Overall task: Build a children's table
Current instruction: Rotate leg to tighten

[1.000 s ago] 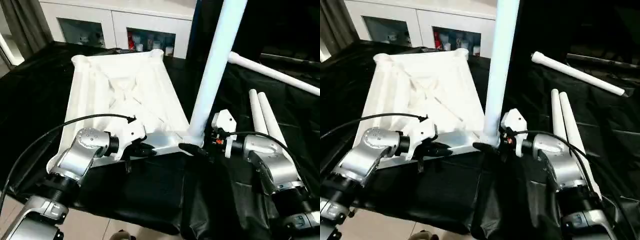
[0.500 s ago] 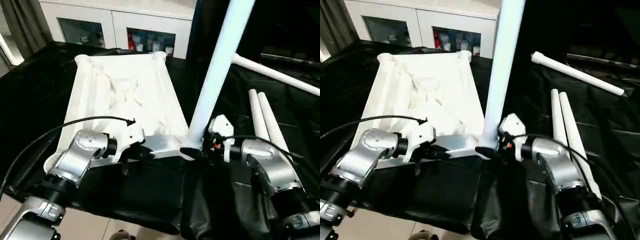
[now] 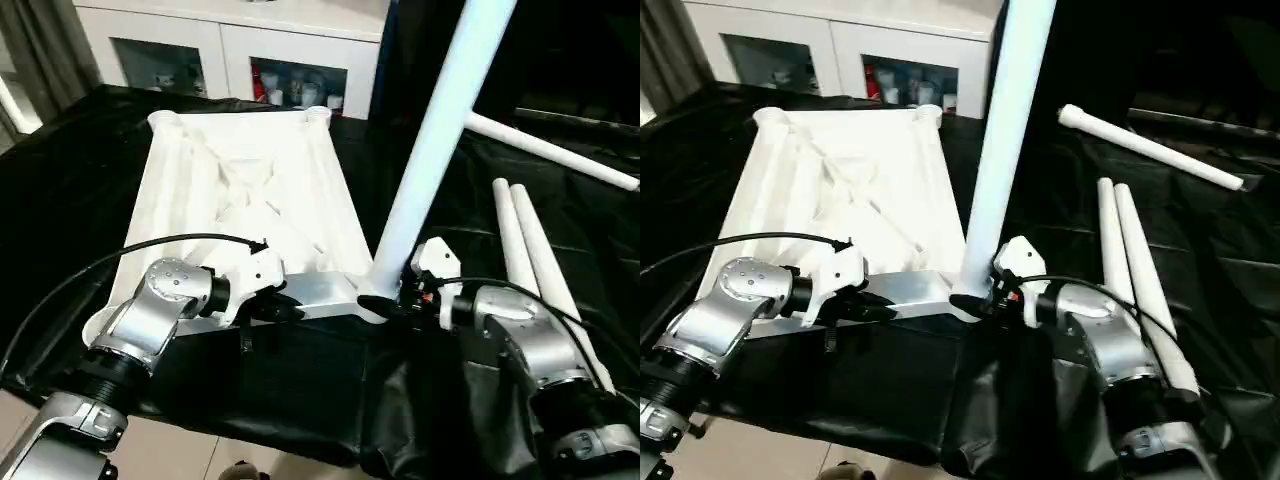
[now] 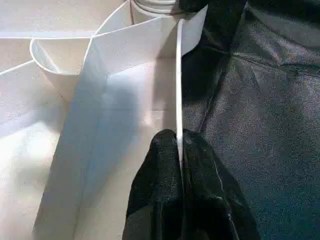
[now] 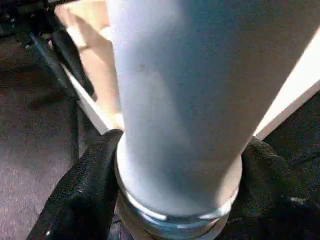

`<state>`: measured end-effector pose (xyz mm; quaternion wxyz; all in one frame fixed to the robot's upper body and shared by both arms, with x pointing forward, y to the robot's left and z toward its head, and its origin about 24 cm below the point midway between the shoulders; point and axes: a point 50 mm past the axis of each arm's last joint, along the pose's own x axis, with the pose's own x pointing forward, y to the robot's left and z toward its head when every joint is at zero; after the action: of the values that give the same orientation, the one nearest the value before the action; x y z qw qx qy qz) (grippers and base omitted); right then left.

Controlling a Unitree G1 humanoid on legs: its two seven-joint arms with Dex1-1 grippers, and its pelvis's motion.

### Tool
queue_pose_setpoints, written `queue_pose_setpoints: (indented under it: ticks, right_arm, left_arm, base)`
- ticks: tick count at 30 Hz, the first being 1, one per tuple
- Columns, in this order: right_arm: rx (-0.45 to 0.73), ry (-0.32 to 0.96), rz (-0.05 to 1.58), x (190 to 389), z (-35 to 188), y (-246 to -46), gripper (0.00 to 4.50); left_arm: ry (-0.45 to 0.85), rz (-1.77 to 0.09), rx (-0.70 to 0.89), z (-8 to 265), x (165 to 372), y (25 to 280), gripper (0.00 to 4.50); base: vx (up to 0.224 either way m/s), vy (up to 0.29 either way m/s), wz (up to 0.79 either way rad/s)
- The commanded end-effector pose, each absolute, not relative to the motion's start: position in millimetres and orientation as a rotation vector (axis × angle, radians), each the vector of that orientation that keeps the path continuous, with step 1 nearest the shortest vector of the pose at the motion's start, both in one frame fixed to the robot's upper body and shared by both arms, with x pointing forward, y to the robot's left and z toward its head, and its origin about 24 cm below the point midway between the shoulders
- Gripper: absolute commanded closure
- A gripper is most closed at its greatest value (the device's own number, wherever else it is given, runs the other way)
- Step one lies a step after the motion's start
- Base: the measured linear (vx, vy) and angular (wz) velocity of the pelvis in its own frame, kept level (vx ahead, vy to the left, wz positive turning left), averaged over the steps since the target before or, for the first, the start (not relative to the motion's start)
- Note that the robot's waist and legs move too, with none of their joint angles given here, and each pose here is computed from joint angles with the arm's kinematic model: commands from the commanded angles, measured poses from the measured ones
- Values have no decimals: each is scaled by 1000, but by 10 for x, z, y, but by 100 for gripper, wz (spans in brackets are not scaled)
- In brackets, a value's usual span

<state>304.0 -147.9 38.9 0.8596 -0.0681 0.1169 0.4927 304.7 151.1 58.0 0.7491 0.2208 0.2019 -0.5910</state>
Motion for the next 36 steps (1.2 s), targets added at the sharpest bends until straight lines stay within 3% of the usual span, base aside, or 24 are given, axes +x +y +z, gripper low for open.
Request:
queue_pose_setpoints:
  ticks: [1, 3, 7, 12, 15, 19, 21, 23, 31, 36]
  right_arm:
    - [-89, 294, 924, 3062, 262, -1522, 172]
    - [-48, 318, 823, 3112, 193, -1519, 173]
    - [16, 410, 455, 3271, -25, -1453, 173]
    - [10, 465, 304, 3400, -36, -1227, 173]
    - [-24, 465, 304, 3437, -11, -1138, 173]
    - [15, 422, 338, 3475, 46, -1041, 173]
    - [74, 367, 369, 3509, 124, -1013, 117]
    - [90, 327, 404, 3533, 190, -1010, 103]
    - [39, 230, 534, 3568, 411, -1189, 40]
    - [-85, 232, 761, 3375, 464, -1457, 40]
  left_arm:
    - [421, -1286, 481, 608, 3088, 1432, 450]
    - [434, -1228, 466, 579, 3139, 1407, 450]
    - [459, -1043, 412, 508, 3316, 1188, 450]
    - [480, -927, 392, 526, 3420, 853, 450]
    - [478, -933, 391, 541, 3417, 752, 450]
    - [465, -941, 398, 555, 3418, 716, 450]
    - [459, -955, 423, 546, 3404, 758, 450]
    - [447, -982, 441, 545, 3382, 792, 450]
    - [447, -1035, 474, 556, 3329, 1043, 450]
    - [443, -1103, 496, 562, 3270, 1309, 450]
  base:
    - [0, 0, 0]
    - [0, 0, 0]
    - [0, 0, 0]
    - [0, 0, 0]
    - [0, 0, 0]
    - [0, 0, 0]
    - [0, 0, 0]
    - [0, 0, 0]
    - [0, 0, 0]
    - [0, 0, 0]
